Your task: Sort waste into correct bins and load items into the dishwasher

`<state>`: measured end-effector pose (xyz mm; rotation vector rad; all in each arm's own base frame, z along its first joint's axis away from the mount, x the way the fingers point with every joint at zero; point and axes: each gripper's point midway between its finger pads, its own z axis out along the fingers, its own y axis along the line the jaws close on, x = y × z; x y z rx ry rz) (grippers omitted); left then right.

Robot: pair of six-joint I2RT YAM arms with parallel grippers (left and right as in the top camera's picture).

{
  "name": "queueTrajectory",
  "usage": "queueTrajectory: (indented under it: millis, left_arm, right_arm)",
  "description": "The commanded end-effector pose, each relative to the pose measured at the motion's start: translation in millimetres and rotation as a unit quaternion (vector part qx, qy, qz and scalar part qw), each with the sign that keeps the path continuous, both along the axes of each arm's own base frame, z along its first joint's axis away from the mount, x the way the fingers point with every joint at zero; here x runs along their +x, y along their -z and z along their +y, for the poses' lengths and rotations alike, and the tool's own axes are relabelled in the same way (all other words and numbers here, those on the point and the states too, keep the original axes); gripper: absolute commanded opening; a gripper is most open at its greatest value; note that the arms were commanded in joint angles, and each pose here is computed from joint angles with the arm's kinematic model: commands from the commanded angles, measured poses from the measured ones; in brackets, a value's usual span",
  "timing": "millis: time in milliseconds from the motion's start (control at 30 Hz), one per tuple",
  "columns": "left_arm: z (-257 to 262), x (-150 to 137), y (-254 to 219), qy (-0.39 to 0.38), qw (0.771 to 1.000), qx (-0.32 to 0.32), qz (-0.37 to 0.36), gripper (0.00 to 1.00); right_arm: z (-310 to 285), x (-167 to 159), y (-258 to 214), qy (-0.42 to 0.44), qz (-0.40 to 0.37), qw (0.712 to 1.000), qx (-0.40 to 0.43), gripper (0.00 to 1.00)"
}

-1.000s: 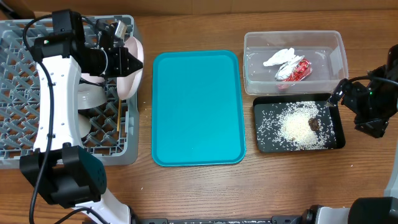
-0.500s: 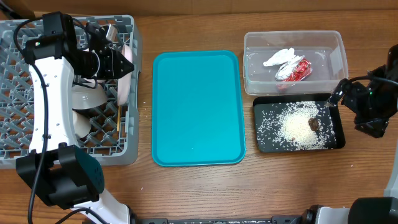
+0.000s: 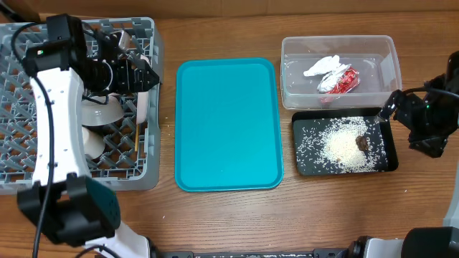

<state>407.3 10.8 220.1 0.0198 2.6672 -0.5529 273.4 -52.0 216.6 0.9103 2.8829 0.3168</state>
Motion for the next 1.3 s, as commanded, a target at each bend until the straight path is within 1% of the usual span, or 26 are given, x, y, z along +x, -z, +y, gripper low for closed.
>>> queueTrajectory:
  millis: [0,167,300,400,500,700,867,1067,1167,1267]
  left_arm:
    - [7.7,-20.3,-36.5,-0.035,0.997,0.067,-0.031,1.0]
    - [9.5,-47.9,-48.1,-0.058,0.989,0.137,-0.015,1.0]
    - [8.0,-60.9,-53.8,-0.088,0.98,0.179,-0.005,1.0]
    - [-1.8,-68.1,-54.3,-0.087,0.979,0.186,0.003,1.0]
    - [-11.8,-78.0,-49.2,-0.079,0.98,0.183,0.026,1.0]
    - [-13.5,-100.0,-41.9,-0.071,0.978,0.184,0.07,1.0]
    - [-14.8,-117.2,-43.3,-0.073,0.979,0.179,0.065,1.0]
    - [-14.5,-145.8,-41.8,-0.089,0.981,0.171,0.0,1.0]
    - [-14.2,-163.2,-43.0,-0.099,0.98,0.164,-0.058,1.0]
    - [-13.9,-184.7,-43.7,-0.11,0.975,0.156,-0.113,1.0]
  right_arm:
    - [16.5,13.9,-18.2,-0.027,-0.059,0.998,0.001,1.0]
    - [54.0,45.0,-32.2,-0.1,-0.132,0.986,-0.016,1.0]
    - [83.5,78.4,-46.4,-0.151,-0.206,0.966,-0.048,1.0]
    - [99.0,98.2,-59.4,-0.17,-0.255,0.95,-0.068,1.0]
    - [107.2,106.6,-66.3,-0.179,-0.278,0.941,-0.075,1.0]
    - [98.0,89.0,-52.0,-0.181,-0.231,0.952,-0.09,1.0]
    - [94.3,77.2,-46.1,-0.183,-0.207,0.956,-0.096,1.0]
    - [93.6,60.3,-40.8,-0.19,-0.219,0.952,-0.099,1.0]
    - [92.3,45.8,-41.4,-0.2,-0.245,0.943,-0.107,1.0]
    - [90.0,25.1,-47.9,-0.206,-0.288,0.928,-0.119,1.0]
